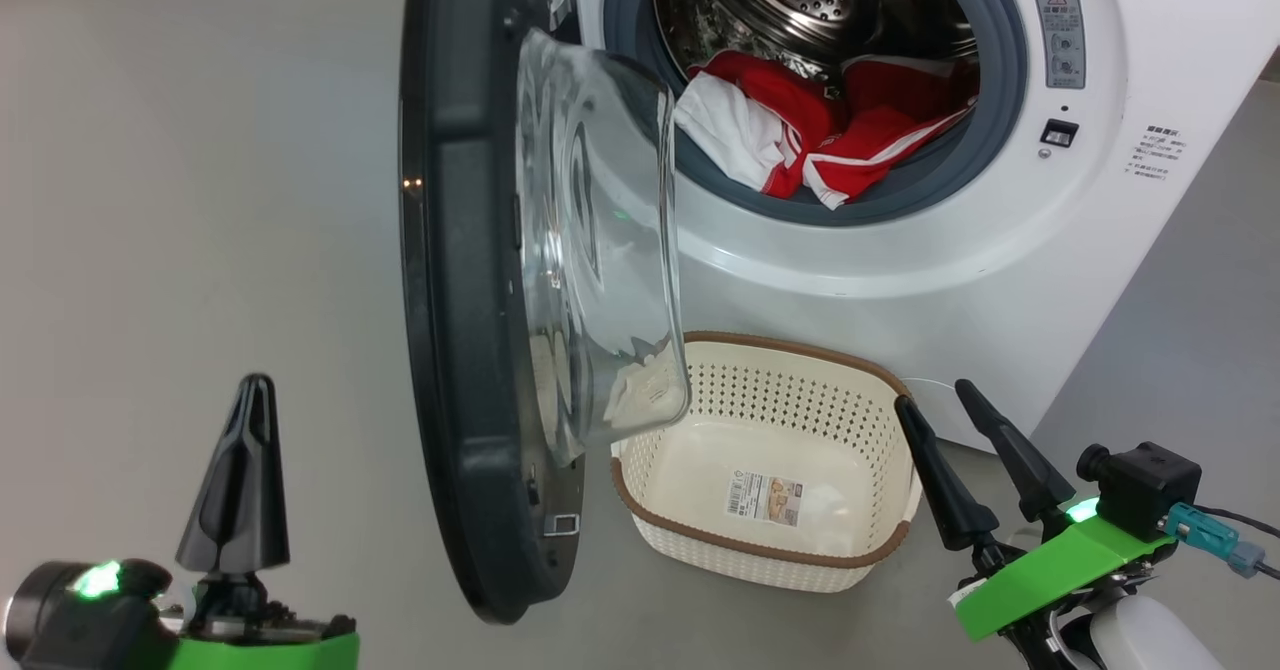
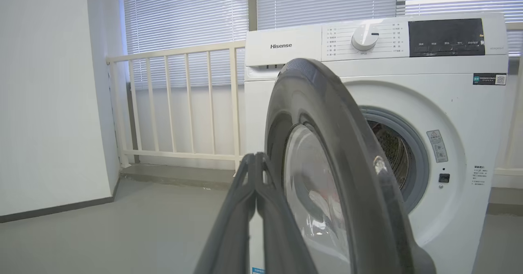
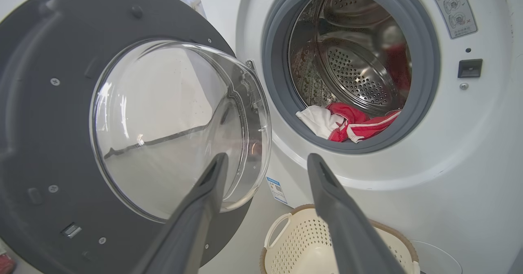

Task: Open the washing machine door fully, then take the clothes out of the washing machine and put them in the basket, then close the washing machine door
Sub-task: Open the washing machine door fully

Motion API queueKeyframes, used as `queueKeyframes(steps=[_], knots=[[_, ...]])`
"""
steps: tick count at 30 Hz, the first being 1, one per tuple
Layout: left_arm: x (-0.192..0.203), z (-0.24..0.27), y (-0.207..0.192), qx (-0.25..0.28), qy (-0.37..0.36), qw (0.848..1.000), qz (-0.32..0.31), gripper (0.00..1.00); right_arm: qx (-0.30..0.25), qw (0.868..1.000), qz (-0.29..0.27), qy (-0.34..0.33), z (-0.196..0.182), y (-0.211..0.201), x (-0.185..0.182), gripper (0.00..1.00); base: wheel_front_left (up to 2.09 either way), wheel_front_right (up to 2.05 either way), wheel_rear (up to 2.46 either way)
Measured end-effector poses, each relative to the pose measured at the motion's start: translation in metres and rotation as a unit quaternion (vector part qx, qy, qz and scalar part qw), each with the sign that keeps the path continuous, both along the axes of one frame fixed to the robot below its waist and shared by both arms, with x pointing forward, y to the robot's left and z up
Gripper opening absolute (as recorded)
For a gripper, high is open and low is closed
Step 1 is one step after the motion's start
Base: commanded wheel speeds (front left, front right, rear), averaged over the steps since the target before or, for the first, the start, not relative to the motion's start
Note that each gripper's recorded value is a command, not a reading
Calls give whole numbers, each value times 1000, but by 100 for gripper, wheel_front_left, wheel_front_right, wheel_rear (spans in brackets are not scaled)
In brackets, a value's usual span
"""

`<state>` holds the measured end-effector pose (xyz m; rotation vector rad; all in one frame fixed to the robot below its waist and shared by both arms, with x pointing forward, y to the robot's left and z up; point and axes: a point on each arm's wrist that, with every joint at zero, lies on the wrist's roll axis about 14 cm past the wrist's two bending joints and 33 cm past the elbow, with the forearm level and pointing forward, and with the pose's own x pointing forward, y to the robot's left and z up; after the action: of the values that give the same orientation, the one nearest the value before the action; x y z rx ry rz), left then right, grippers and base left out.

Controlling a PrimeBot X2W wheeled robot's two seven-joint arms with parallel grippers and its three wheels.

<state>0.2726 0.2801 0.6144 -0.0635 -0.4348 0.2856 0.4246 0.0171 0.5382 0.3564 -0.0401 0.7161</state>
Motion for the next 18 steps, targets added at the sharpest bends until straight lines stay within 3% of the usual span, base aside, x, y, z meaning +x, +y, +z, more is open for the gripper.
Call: queueKeyframes(steps=[11,18], knots=[[-5,64,-44,48,-96,993,-58,0,6,1000,-3,3,0,0,-2,100,0,0,0],[5,67,-105,33,-107,981,-159,0,6,1000,-6,6,-2,-2,0,100,0,0,0]])
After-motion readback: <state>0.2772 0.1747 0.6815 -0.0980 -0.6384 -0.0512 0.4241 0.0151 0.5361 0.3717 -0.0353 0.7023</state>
